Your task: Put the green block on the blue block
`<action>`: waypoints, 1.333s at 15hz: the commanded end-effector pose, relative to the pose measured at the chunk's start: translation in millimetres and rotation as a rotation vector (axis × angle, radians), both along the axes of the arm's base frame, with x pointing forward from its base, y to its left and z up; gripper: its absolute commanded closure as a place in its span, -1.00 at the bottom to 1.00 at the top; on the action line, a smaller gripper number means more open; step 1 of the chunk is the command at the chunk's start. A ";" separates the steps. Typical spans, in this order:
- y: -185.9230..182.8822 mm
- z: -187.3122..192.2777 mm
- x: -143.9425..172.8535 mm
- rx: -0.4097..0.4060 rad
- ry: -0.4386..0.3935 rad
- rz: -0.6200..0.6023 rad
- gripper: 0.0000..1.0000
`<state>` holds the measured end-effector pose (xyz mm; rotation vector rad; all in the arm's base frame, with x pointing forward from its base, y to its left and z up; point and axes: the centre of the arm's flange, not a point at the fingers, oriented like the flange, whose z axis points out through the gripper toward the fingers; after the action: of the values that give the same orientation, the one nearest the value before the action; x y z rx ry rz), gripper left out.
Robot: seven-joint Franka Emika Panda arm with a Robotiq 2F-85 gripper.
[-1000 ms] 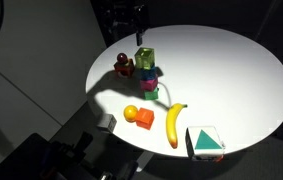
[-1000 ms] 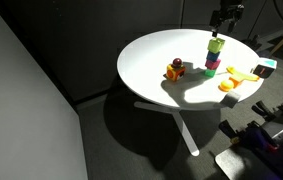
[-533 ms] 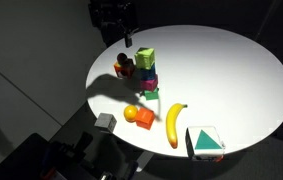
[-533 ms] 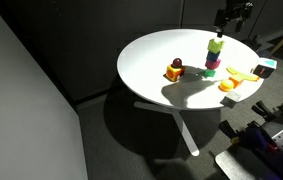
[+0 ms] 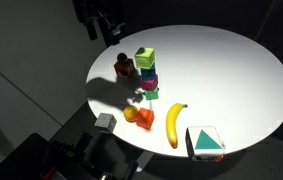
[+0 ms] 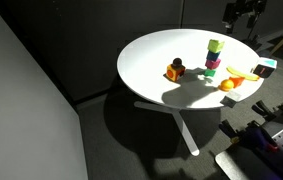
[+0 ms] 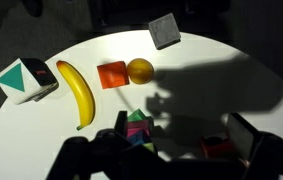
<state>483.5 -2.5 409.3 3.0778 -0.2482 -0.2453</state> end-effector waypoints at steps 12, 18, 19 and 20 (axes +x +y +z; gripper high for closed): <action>3.6 62.8 -70.3 -0.020 -0.158 0.018 -1.00; 2.5 76.4 -87.8 -0.010 -0.179 0.020 -1.00; 2.1 77.5 -90.2 -0.006 -0.175 0.023 -1.00; 1.8 78.8 -92.1 -0.004 -0.174 0.023 -1.00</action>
<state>406.4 2.3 482.2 3.0945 -0.2353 0.0136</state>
